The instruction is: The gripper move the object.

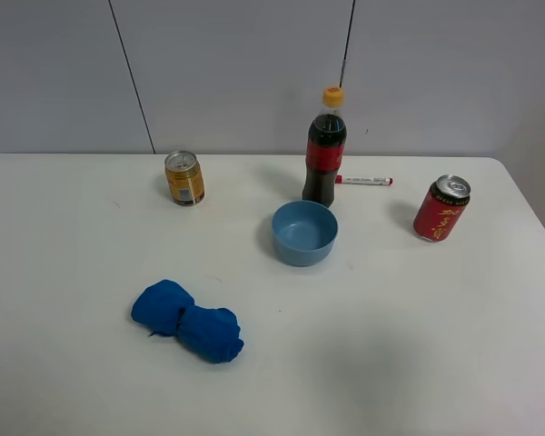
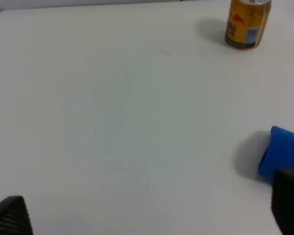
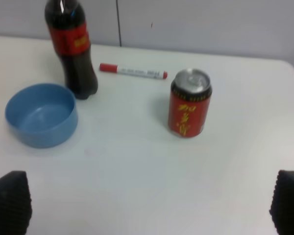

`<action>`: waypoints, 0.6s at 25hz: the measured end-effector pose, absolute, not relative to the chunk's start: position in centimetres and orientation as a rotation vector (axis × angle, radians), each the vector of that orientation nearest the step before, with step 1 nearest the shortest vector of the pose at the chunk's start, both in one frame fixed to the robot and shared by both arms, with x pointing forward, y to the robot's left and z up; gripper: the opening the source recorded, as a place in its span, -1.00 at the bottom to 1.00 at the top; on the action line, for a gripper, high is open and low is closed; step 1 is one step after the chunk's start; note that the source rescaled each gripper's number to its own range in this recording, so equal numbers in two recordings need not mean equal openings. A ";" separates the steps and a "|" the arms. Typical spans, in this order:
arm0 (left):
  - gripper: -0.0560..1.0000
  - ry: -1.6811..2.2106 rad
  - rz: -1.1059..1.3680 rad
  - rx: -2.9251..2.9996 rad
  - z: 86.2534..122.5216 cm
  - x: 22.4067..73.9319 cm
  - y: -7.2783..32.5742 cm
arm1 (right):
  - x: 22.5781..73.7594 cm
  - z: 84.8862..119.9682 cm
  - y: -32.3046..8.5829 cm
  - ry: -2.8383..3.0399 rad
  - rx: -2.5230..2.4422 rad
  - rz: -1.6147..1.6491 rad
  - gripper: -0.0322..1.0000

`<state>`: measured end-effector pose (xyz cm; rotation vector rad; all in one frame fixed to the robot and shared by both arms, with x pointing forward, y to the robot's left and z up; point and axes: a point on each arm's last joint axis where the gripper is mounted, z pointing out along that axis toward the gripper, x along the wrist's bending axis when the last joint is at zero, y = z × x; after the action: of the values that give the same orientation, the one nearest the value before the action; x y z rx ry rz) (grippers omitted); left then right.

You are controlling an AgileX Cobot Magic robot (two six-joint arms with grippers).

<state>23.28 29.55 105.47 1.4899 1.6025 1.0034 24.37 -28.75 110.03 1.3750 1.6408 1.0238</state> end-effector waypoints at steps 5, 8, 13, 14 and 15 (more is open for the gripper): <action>1.00 1.603 1.003 1.490 105.5 23.3 29.6 | 23.6 107.9 -28.7 1.645 1.387 1.032 1.00; 1.00 1.603 1.003 1.490 105.5 23.3 29.6 | 23.4 106.0 -28.7 1.654 1.430 1.026 1.00; 1.00 1.603 1.003 1.490 105.5 23.3 29.6 | 23.3 105.5 -29.0 1.591 1.505 0.985 1.00; 1.00 1.603 1.003 1.490 105.5 23.3 29.6 | 23.3 105.5 -29.1 1.583 1.512 0.981 1.00; 1.00 1.603 1.003 1.490 105.5 23.3 29.6 | 23.3 105.5 -29.1 1.575 1.520 0.979 1.00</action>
<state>23.28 29.55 105.47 1.4899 1.6025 1.0034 23.28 -29.12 105.46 1.5202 1.5755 0.9792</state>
